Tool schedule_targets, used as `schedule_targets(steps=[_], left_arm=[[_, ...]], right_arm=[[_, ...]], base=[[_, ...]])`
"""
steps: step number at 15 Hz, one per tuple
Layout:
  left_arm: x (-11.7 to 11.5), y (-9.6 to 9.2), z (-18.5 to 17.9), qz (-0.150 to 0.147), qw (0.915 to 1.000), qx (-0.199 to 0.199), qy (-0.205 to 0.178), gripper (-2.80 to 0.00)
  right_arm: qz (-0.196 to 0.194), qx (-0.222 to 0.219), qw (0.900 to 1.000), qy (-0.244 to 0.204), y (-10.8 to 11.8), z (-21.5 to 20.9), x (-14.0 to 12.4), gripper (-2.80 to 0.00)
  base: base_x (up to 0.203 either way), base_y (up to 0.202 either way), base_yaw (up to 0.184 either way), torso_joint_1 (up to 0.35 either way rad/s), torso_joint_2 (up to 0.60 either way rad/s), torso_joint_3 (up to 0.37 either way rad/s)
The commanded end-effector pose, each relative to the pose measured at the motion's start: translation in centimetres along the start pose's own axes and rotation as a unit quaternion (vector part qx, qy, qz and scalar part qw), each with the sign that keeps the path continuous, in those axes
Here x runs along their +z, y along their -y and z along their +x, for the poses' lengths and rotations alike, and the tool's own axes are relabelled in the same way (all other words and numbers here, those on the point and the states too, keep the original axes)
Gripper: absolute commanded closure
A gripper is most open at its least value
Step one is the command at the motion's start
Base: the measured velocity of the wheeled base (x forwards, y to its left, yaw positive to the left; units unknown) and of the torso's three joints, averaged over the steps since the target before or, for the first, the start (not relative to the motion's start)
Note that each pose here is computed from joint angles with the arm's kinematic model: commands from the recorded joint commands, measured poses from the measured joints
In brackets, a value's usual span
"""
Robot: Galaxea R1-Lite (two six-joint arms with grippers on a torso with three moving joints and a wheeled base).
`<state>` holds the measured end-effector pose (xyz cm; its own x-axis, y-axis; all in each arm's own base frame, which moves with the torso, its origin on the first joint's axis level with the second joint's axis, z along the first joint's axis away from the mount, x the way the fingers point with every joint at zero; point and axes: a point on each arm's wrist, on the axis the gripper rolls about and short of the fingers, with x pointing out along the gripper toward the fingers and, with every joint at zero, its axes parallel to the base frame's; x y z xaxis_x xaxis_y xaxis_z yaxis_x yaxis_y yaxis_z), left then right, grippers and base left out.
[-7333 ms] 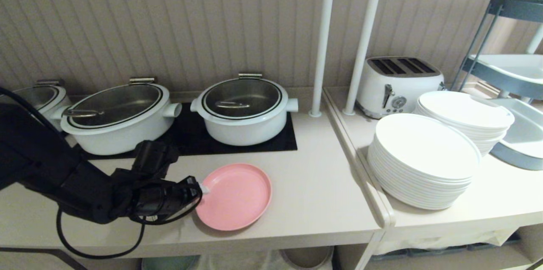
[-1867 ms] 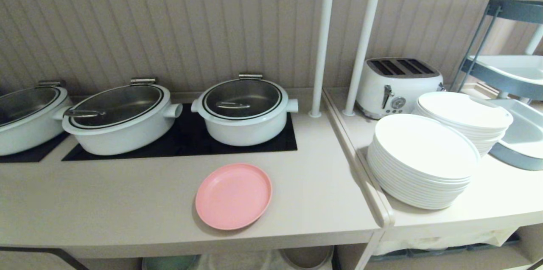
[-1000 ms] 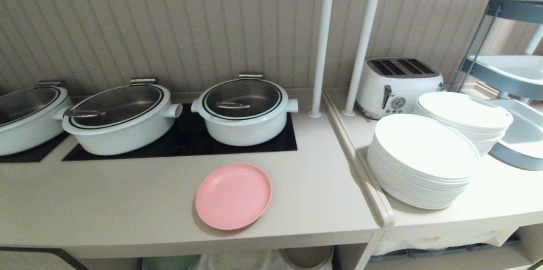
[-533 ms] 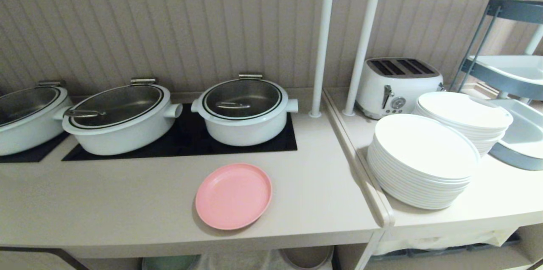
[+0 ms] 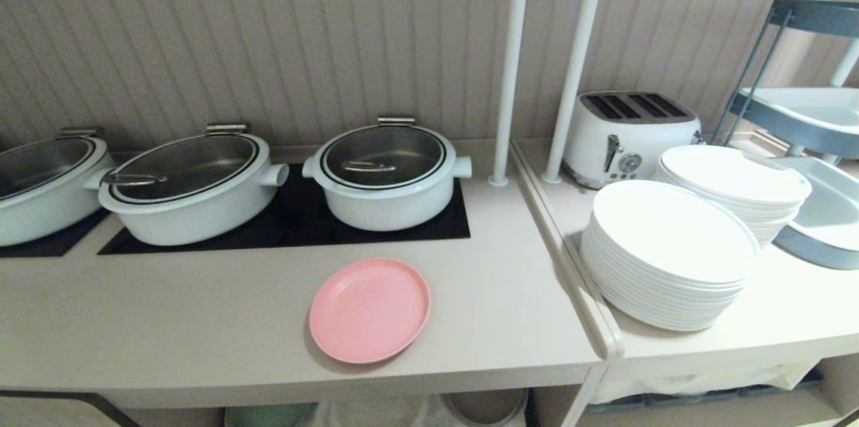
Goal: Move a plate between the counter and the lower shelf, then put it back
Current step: Pick up the plate
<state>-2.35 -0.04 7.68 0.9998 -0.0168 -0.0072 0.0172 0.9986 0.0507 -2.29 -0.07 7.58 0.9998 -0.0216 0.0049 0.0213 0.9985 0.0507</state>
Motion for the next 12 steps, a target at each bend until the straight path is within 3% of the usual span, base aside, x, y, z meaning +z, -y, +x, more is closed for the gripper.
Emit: schedule_targets(steps=[1, 5, 8, 12], left_arm=[[0.0, 0.0, 0.0, 0.000, 1.0000, 0.000, -0.001, 0.00], [0.0, 0.0, 0.0, 0.003, 1.0000, -0.002, 0.001, 0.00], [0.0, 0.0, 0.0, 0.022, 0.9997, -0.005, 0.002, 0.00], [1.8, 0.1, -0.6, 0.022, 0.9988, -0.032, 0.031, 0.00]], right_arm=[[0.000, 0.000, 1.000, 0.000, 0.0, 0.0, 0.0, 0.00], [0.000, 0.000, 1.000, -0.001, 0.0, 0.0, 0.0, 0.00], [0.000, 0.000, 1.000, 0.000, 0.0, 0.0, 0.0, 0.00], [0.000, 0.000, 1.000, 0.000, 0.0, 0.0, 0.0, 0.00]], base=[[0.000, 0.000, 0.000, 0.000, 0.00, 0.000], [0.000, 0.000, 0.000, 0.000, 0.00, 0.000], [0.000, 0.000, 0.000, 0.000, 0.00, 0.000], [0.000, 0.000, 0.000, 0.000, 0.00, 0.000]])
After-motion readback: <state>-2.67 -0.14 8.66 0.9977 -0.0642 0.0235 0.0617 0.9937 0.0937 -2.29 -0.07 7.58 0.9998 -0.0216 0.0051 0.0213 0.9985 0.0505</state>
